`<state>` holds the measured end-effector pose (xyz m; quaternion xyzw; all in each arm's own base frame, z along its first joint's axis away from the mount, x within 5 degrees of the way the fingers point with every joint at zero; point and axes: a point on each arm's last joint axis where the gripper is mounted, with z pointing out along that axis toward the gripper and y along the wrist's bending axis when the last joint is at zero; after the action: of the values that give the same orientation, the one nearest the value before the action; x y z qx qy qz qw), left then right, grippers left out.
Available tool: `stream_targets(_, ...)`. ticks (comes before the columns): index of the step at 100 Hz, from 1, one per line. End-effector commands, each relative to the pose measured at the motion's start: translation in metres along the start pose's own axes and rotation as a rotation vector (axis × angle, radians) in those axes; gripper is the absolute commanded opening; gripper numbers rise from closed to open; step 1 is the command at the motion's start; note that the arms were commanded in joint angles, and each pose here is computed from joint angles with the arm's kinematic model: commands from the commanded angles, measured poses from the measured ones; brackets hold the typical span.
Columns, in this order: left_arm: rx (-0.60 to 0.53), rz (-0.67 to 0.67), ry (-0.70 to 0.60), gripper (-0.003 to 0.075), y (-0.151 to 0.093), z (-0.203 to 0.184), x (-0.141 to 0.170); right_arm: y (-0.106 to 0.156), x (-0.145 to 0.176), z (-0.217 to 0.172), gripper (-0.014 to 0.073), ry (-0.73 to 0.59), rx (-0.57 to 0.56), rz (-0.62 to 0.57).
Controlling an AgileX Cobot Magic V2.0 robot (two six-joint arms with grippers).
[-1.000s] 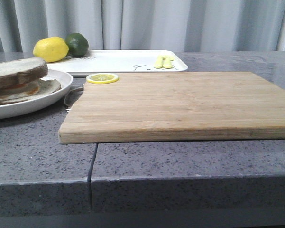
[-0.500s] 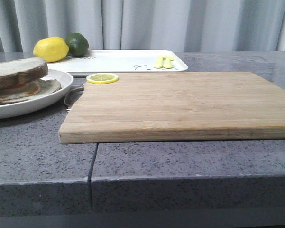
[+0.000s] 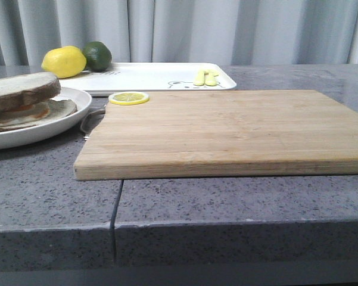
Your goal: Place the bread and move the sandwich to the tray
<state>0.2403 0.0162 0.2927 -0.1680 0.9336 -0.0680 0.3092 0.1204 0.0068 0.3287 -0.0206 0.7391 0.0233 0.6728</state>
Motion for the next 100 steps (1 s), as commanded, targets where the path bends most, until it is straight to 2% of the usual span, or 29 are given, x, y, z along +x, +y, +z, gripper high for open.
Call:
stream_targets(1,0.025,-0.014,-0.097,0.043,-0.003,-0.01,-0.012,-0.002,-0.017,-0.003,0.0477,-0.113,0.019,-0.008)
stream_targets(54,0.025,-0.014,-0.099,0.043,-0.003,-0.01,-0.012,-0.002,-0.017,-0.003,0.0477,-0.113,0.019,-0.008)
stream_targets(100,0.012,-0.034,-0.015,0.043,-0.002,0.022,-0.013,-0.002,-0.017,-0.003,0.0477,-0.113,0.019,-0.008)
